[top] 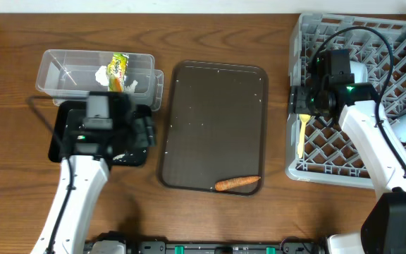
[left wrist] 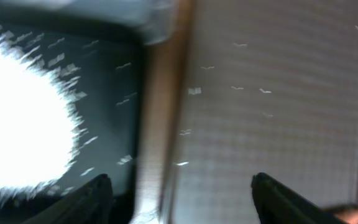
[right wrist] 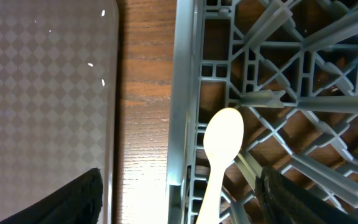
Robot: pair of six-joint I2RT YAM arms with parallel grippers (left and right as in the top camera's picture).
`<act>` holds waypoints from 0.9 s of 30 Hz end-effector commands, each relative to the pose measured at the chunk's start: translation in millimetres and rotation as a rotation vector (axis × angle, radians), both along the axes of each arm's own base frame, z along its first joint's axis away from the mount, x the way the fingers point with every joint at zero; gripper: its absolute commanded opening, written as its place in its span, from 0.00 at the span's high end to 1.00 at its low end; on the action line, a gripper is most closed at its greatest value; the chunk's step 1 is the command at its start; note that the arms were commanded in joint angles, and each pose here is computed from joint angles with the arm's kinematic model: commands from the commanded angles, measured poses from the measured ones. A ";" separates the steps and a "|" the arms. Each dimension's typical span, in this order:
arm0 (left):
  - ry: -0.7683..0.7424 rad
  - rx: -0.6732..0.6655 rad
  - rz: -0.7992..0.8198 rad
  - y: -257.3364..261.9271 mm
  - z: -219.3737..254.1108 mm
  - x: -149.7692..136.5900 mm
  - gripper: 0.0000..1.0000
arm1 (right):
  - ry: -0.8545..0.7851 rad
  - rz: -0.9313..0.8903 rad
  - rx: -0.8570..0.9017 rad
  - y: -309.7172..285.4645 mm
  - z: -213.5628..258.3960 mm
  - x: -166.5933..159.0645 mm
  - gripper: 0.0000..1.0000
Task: Sort waste into correct bins and load items into the dishwasher rack
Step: 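Reach left gripper across to the carrot and grasp it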
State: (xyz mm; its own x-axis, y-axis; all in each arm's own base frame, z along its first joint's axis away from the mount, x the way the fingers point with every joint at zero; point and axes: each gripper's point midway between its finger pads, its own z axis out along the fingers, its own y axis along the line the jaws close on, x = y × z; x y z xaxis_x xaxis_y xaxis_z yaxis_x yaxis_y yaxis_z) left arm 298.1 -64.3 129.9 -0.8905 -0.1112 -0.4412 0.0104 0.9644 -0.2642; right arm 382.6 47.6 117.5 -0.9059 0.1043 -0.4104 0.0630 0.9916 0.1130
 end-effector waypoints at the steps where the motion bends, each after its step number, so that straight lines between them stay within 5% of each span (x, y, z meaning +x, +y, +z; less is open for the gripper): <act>1: -0.064 0.077 -0.257 -35.6 3.7 0.0 0.22 | -0.011 0.003 0.007 -2.3 3.8 1.8 0.20; 10: -0.030 0.190 -0.637 -114.1 -38.4 -20.3 0.18 | -0.028 0.010 0.005 -2.5 5.5 5.5 0.19; 27: -0.059 0.237 -0.935 -191.3 -53.3 -48.2 0.18 | -0.038 -0.013 -0.011 -11.0 6.4 8.3 0.17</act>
State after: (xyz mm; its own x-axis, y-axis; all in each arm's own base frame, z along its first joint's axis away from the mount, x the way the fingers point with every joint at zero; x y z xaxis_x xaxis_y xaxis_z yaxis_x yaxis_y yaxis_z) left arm 247.6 -248.1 71.1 -0.5876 0.7080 -0.3916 0.7847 0.6168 -0.0623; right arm 389.5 39.5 120.3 -0.8925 0.1197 -0.4348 0.0770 0.9904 0.1144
